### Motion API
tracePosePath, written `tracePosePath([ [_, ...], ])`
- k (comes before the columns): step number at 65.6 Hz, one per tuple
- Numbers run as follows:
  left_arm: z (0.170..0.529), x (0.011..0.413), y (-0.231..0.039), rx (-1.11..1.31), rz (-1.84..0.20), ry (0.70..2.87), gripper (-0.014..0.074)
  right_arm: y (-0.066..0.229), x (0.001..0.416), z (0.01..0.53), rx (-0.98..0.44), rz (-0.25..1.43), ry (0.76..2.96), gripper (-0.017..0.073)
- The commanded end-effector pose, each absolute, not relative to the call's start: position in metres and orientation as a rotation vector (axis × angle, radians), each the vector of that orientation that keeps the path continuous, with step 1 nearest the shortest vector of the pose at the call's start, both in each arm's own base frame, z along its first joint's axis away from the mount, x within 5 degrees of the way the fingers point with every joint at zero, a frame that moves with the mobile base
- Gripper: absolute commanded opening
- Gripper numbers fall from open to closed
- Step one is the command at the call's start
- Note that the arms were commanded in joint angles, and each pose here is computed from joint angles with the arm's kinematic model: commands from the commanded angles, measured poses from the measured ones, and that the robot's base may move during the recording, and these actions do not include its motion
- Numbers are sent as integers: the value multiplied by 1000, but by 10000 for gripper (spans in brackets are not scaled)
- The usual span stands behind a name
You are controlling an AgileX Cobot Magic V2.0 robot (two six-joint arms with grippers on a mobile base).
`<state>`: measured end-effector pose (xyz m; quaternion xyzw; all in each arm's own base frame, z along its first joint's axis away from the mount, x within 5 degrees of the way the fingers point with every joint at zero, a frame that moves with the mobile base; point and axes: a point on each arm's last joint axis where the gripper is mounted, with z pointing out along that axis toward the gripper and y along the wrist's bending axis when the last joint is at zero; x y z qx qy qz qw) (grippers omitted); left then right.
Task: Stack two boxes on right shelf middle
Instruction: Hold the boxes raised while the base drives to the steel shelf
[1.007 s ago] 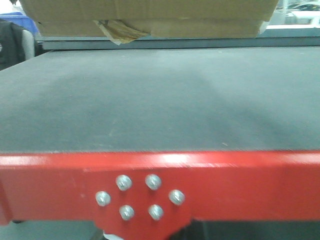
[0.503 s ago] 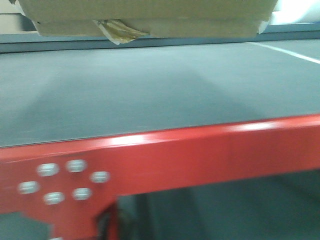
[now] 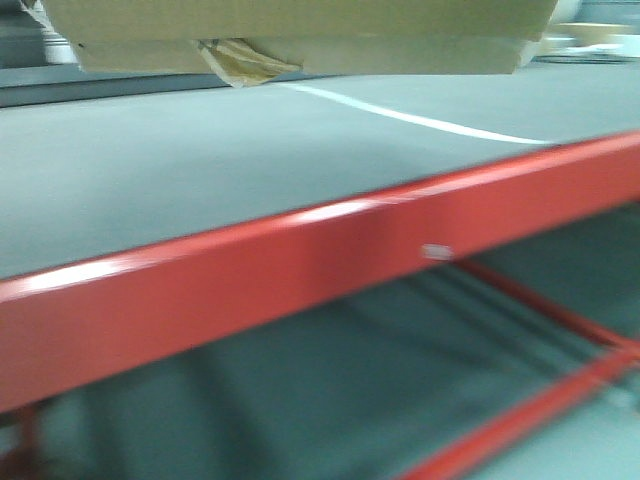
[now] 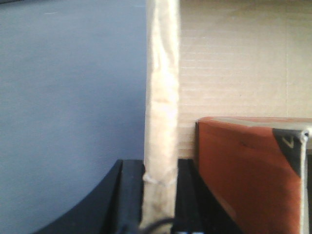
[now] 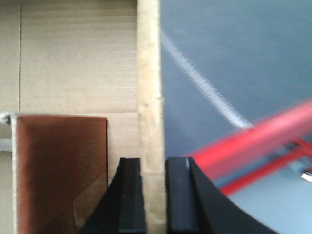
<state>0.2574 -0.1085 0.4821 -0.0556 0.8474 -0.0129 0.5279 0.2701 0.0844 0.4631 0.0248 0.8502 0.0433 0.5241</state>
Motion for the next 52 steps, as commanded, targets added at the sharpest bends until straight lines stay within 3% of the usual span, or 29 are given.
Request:
tracePosePath([
  [1, 493, 252, -99, -146, 12, 1965, -111, 77, 267, 474, 54, 43, 1972, -154],
  [52, 493, 252, -99, -146, 12, 1965, -111, 77, 267, 474, 54, 43, 1972, -154],
])
